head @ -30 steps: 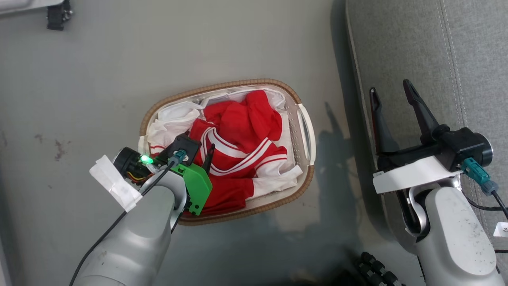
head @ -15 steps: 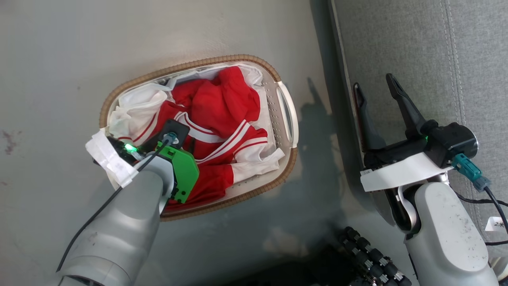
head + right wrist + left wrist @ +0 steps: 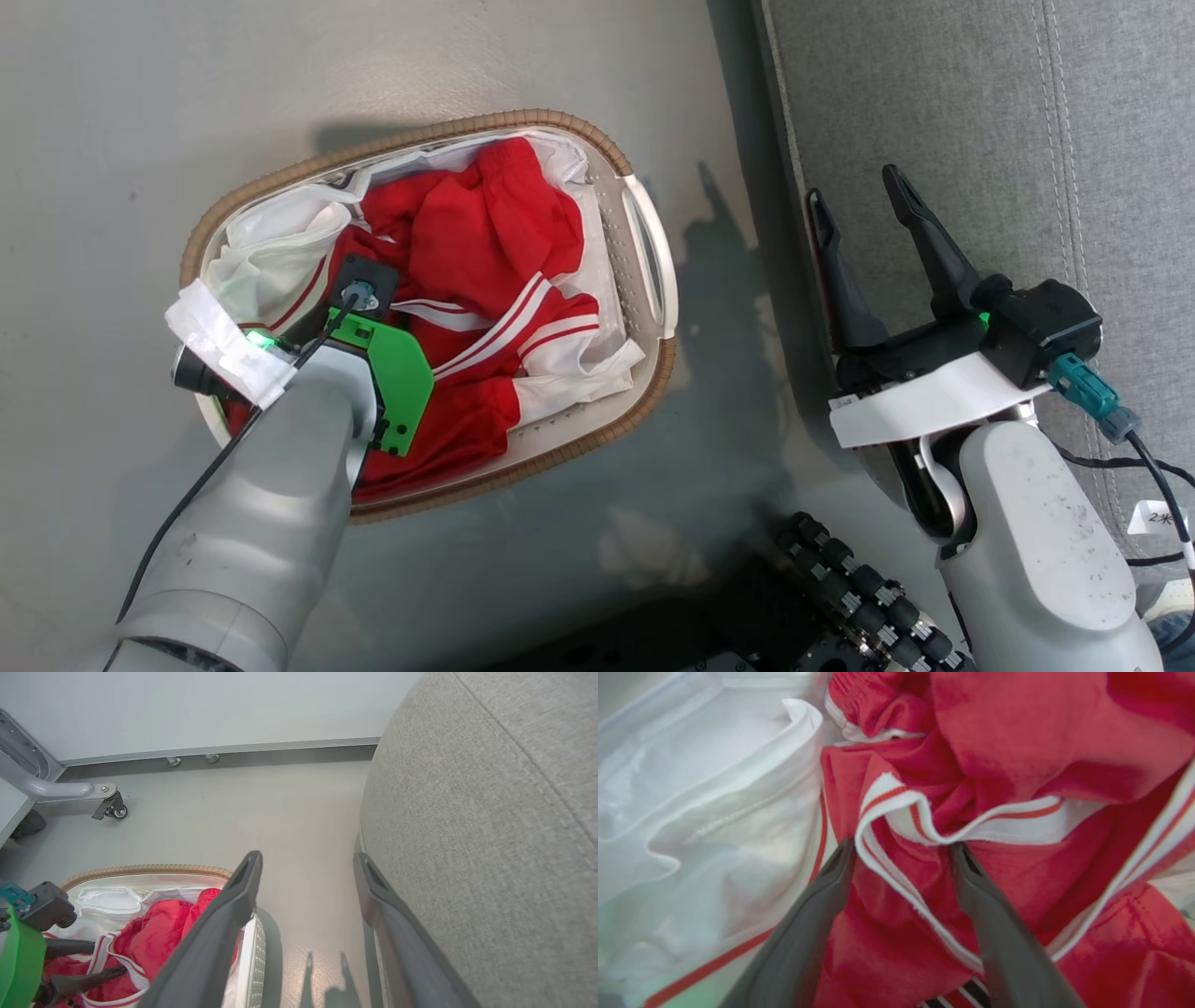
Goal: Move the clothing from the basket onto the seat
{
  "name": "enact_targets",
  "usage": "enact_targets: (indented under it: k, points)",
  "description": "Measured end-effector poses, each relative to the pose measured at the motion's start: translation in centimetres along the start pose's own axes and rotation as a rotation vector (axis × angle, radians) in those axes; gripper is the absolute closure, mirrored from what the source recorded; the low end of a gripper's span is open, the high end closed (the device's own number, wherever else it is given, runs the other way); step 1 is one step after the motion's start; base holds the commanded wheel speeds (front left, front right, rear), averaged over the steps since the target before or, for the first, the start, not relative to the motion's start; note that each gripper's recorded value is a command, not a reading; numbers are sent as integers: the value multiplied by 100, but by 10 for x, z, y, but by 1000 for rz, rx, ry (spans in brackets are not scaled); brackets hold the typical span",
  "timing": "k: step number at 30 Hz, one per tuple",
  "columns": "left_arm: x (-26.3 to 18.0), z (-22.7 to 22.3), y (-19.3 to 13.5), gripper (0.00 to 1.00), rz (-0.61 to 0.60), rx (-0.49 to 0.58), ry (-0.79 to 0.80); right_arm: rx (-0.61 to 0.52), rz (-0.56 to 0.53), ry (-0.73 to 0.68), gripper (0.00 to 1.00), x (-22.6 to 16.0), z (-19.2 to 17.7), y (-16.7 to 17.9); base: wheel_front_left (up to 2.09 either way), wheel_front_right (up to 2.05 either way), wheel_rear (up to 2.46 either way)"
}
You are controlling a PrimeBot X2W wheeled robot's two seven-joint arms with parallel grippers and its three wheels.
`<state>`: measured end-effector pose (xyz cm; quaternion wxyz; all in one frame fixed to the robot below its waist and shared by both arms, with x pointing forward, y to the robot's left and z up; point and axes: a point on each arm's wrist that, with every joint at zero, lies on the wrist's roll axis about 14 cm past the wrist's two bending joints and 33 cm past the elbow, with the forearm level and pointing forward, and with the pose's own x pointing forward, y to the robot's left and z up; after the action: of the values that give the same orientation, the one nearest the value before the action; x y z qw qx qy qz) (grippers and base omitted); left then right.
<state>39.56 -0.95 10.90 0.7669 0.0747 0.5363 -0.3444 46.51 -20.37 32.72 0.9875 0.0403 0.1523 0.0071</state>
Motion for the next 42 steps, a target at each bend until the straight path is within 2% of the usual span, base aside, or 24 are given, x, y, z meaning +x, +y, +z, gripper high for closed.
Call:
enact_targets:
  k: [1,2,12,18,24,32,42]
  points:
    - [0,0,0,85,1,-6,0,0,-1,0,0,0,0,0,0,0,0]
    - [-1,0,0,100,2,-12,-3,0,-3,-1,0,0,1,-1,0,0,0]
    - [-21,-4,-12,100,-10,-59,-57,-1,3,-36,0,-1,15,2,0,0,0]
    - [-39,19,-16,100,-11,-59,-157,-13,13,-71,0,-5,31,6,0,0,0]
    - [-72,53,-32,100,-36,-17,-311,-43,4,-92,0,-21,45,6,0,0,0]
    - [-119,88,-39,100,-4,18,-476,-63,6,-142,0,-42,68,10,0,0,0]
    - [-192,147,-53,100,45,133,-709,-71,25,-204,0,-71,92,21,0,0,0]
